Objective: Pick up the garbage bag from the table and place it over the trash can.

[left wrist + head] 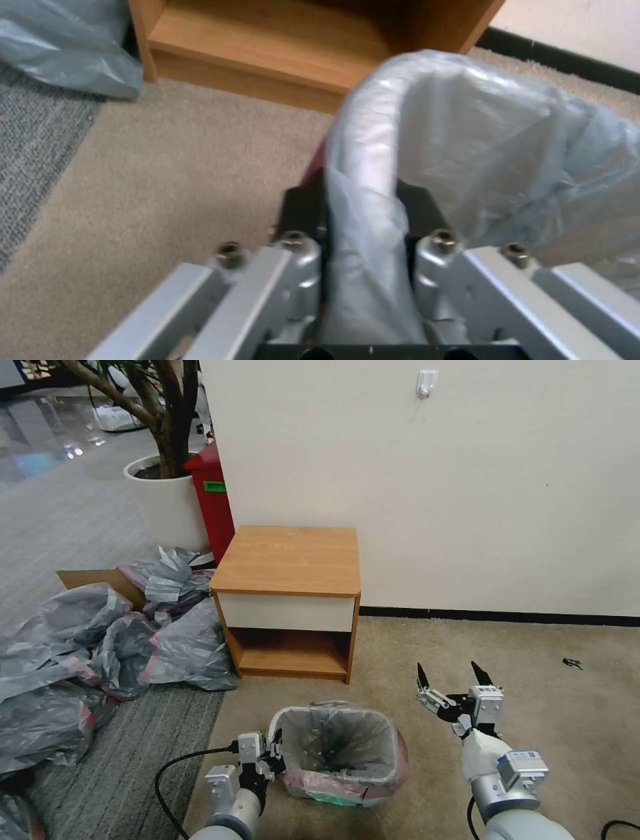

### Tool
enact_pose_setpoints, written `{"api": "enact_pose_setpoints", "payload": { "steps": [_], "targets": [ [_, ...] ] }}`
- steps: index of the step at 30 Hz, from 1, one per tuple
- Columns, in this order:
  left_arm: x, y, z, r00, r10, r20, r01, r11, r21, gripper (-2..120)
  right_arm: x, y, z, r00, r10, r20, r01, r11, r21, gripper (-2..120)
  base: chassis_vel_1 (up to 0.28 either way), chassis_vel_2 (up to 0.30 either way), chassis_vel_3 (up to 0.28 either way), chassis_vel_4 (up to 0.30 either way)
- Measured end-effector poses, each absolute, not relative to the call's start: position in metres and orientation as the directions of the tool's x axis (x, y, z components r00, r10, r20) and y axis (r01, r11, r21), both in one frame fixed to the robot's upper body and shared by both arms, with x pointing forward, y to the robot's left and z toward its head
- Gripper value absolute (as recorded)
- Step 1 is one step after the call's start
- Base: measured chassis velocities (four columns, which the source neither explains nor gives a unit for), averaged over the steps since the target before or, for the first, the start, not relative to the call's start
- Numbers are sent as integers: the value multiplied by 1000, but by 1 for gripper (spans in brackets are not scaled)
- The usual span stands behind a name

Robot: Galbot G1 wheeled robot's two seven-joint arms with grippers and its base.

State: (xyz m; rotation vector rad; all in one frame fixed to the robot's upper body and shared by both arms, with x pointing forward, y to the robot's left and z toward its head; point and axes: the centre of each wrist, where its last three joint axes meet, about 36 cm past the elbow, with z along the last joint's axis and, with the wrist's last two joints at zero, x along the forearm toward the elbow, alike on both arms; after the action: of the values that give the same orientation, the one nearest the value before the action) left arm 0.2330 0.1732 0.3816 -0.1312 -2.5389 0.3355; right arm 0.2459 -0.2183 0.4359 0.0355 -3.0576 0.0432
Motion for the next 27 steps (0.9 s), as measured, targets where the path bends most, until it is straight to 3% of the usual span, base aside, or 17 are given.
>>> {"api": "enact_pose_setpoints", "payload": {
  "steps": [5,9,11,20,21,25,27],
  "targets": [
    [232,175,381,-835,157,527,26,968,-248,44,247,-217,434,-996,-9,91,-12,1000,-27,100,0,0,0,0],
    [232,177,384,-842,152,518,27,970,-241,54,246,-216,434,-996,-11,93,-14,1000,-24,100,0,0,0,0],
    [232,179,388,-848,146,510,25,971,-236,66,247,-215,433,-995,-9,96,-12,1000,-23,100,0,0,0,0],
    [231,185,399,-862,129,490,20,975,-223,93,248,-216,433,-993,-1,119,0,1000,1,100,0,0,0,0],
    [231,189,405,-875,114,471,18,979,-205,98,246,-216,432,-992,-3,128,1,1000,25,100,0,0,0,0],
    [232,200,413,-921,73,384,22,990,-137,100,241,-215,427,-992,1,130,9,998,62,100,0,0,0,0],
    [232,210,412,-959,52,280,38,998,-56,100,235,-214,417,-993,13,119,23,996,81,100,0,0,0,0]
  ]
}}
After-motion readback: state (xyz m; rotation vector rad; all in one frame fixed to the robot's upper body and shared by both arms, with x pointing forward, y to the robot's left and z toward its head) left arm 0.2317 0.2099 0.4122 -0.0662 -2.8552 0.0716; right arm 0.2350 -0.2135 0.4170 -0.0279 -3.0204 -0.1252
